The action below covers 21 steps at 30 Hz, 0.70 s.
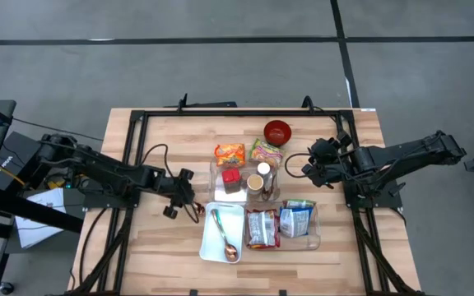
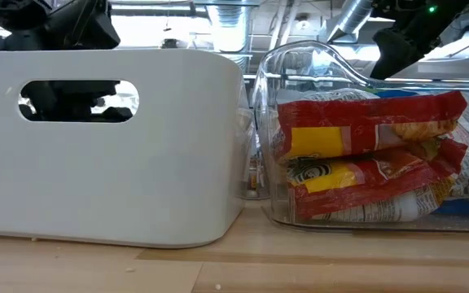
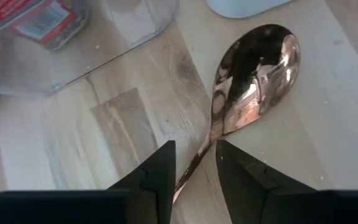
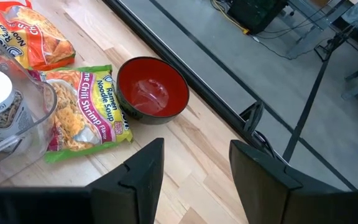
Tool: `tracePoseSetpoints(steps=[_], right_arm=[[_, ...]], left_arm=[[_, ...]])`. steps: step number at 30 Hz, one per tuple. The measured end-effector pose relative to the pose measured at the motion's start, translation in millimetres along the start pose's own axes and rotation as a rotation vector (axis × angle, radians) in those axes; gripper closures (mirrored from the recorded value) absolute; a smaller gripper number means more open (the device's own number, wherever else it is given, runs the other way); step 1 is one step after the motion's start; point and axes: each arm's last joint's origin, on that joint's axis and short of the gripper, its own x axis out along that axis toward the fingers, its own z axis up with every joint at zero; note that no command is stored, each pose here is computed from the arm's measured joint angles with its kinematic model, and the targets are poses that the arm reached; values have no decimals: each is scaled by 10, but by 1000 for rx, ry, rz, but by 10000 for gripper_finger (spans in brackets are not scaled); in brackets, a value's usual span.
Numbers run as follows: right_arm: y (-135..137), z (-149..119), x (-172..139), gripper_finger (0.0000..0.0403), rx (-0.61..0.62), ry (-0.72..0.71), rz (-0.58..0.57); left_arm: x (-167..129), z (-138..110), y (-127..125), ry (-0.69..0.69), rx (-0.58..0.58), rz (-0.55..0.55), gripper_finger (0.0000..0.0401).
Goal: Pick & Place Food Item
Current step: Put the gold spoon into the white bin
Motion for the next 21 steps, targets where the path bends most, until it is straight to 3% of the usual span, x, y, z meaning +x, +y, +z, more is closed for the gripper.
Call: tracePoseSetpoints(steps=[13,21], right_arm=[[0,0,0,227,0,0,0],[1,0,1,227,0,0,0]], left_arm=[[229,8,-24,31,95,-39,300],[237,-45,18,58,-19,-86,312]])
